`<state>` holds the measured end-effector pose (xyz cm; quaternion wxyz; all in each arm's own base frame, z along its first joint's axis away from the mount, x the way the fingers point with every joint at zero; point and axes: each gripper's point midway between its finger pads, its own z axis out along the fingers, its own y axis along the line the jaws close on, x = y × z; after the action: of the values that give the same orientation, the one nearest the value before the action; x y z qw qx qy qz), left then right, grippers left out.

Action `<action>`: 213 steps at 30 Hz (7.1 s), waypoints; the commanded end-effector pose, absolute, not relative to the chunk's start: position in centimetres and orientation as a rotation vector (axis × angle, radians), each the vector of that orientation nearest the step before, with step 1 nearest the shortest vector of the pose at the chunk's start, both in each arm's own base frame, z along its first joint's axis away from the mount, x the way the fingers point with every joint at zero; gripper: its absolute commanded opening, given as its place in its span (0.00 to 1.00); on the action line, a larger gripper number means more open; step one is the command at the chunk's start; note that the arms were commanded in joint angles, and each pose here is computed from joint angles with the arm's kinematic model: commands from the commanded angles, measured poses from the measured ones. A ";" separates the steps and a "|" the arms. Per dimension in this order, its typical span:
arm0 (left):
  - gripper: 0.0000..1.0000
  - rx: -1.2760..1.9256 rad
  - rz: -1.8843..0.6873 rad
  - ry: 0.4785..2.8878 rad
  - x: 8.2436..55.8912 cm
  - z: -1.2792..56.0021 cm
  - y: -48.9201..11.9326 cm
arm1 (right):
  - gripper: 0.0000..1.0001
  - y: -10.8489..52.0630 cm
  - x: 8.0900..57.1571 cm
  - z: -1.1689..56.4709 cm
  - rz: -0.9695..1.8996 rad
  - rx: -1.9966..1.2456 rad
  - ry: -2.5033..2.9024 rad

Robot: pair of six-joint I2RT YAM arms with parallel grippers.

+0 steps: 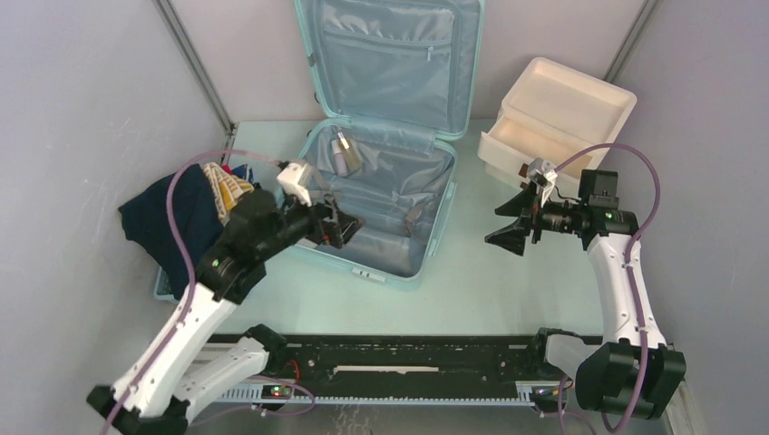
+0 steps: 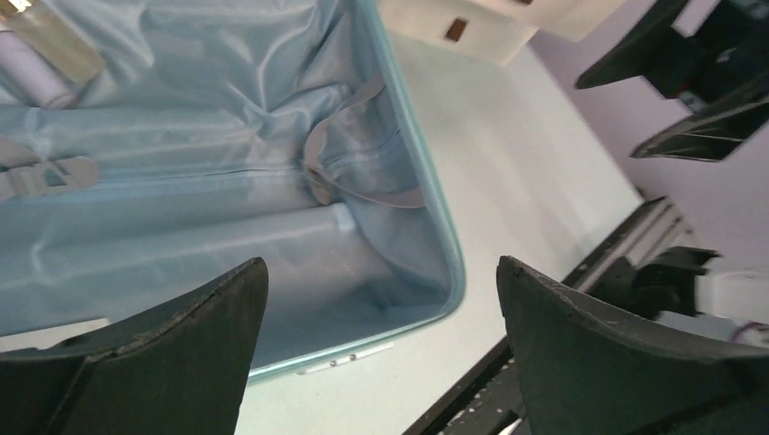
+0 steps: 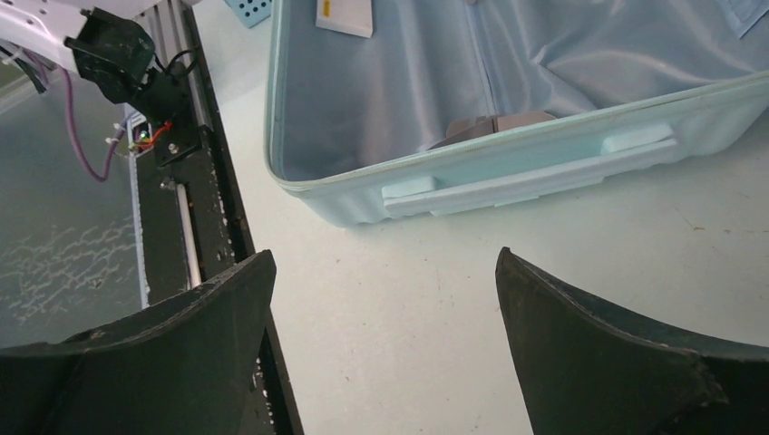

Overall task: Open, take out, and arrange the luggage
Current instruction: Pick up the personal item from the luggage, then place the personal item in the drawer.

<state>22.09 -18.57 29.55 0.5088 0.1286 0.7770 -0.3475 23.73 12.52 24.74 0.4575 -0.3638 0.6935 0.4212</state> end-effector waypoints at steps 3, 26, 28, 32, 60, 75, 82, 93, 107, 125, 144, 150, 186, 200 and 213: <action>1.00 0.353 -0.394 1.955 26.2 30.4 -16.8 | 1.00 12.6 23.4 23.9 0.964 -0.960 1.711; 0.91 0.257 -0.241 2.081 46.1 23.3 -19.0 | 1.00 12.7 23.8 22.6 0.875 -1.004 1.775; 0.84 0.230 -0.247 2.112 48.0 21.9 -18.3 | 1.00 12.7 23.9 22.5 0.873 -1.006 1.783; 0.66 0.192 -0.193 2.171 51.9 18.8 -16.3 | 1.00 12.9 24.0 22.0 0.866 -1.020 1.799; 0.60 -0.014 -0.074 2.222 61.3 12.9 -13.4 | 1.00 14.6 23.8 19.1 0.854 -1.154 1.880; 0.41 -0.088 -0.257 2.290 62.1 10.1 -14.8 | 1.00 14.6 23.6 19.3 0.845 -1.159 1.875; 0.57 -0.073 -0.350 2.314 61.7 9.4 -16.2 | 1.00 14.6 23.5 19.3 0.845 -1.164 1.873; 0.33 -0.076 -0.393 2.332 61.3 9.3 -16.8 | 1.00 14.6 23.5 19.4 0.839 -1.167 1.867; 0.00 -0.110 -0.625 2.173 58.7 18.0 -18.8 | 1.00 14.8 23.2 19.6 0.848 -1.172 1.857; 0.00 -0.112 -0.781 2.125 53.1 19.0 -19.5 | 1.00 16.6 22.1 19.3 0.954 -1.220 1.839; 0.00 -0.122 -0.929 1.973 42.2 22.0 -18.5 | 1.00 19.5 20.3 18.8 1.090 -1.323 1.789; 0.00 -0.144 -0.949 1.935 38.9 21.8 -17.7 | 1.00 19.8 20.1 19.0 1.132 -1.323 1.764; 0.00 -0.105 -1.082 1.687 28.1 24.4 -16.4 | 1.00 29.2 25.3 23.4 0.959 -1.569 1.679; 0.00 -0.052 -1.210 1.657 27.0 26.0 -19.0 | 1.00 35.5 29.0 22.8 0.887 -1.523 1.796; 0.00 -0.007 -1.295 1.660 26.1 26.7 -20.4 | 0.85 37.9 26.8 21.5 0.926 -1.660 1.735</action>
<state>26.57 -19.58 23.66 0.4771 -0.0272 0.7223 -0.4999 27.88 36.79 20.30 0.2755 -0.6001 0.6731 0.3331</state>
